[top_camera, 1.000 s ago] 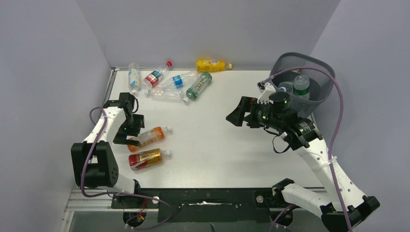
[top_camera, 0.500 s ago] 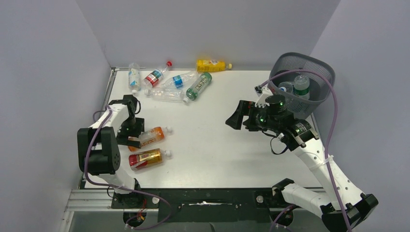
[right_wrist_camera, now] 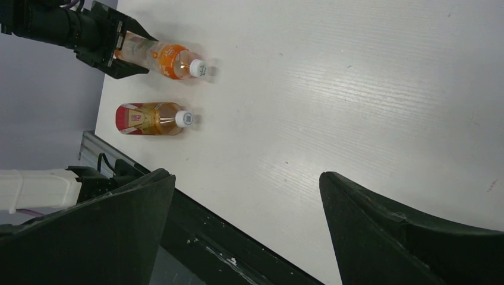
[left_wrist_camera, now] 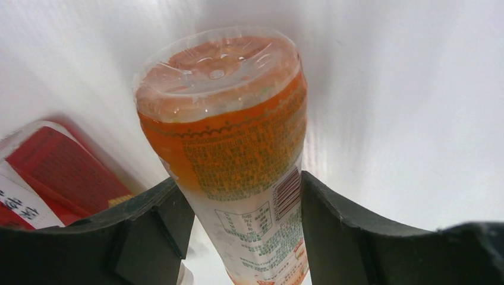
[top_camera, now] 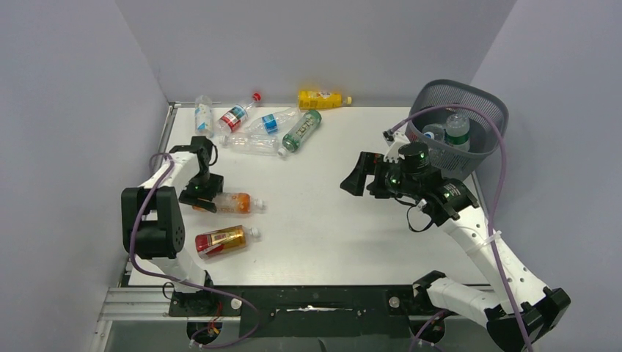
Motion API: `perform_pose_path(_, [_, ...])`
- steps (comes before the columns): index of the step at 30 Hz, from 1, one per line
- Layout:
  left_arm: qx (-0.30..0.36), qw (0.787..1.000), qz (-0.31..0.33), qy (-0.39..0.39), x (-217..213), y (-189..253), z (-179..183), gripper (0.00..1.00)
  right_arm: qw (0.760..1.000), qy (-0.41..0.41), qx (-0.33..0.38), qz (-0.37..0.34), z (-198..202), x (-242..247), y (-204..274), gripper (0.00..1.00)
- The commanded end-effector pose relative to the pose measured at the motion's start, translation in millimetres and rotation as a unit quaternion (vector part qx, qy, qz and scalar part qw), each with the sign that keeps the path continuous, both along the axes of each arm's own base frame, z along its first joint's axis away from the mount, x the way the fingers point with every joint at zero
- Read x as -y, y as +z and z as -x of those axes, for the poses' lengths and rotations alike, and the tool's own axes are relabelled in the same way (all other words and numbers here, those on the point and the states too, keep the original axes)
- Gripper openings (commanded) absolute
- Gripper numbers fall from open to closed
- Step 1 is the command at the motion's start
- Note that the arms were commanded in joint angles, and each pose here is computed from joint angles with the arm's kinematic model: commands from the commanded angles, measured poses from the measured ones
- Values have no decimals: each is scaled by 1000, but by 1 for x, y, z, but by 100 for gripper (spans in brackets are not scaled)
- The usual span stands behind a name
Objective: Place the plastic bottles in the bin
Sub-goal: Pick up the plastic bottle at the center of the board.
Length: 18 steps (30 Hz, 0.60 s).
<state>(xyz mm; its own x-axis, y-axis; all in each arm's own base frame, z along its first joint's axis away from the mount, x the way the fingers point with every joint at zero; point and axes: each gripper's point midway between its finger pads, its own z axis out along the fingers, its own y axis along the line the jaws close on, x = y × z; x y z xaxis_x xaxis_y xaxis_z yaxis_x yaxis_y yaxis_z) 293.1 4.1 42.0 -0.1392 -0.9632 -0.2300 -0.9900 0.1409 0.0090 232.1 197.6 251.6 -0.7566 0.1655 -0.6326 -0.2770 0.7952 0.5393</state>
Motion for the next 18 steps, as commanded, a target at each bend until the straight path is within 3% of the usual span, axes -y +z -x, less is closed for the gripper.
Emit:
perform_pose_path(1, [80,994,9,-79,26,41,-43,57,999,11,24,-21,-10,-13,9,98])
perform_pose_path(10, [197,952,94,-215,120,100,-82,54,998,44,26,-47,-15,-36,16,98])
perform_pose_path(18, [268,883,172,-345,213,144,-92,54,996,75,37,-33,-15,-56,22,99])
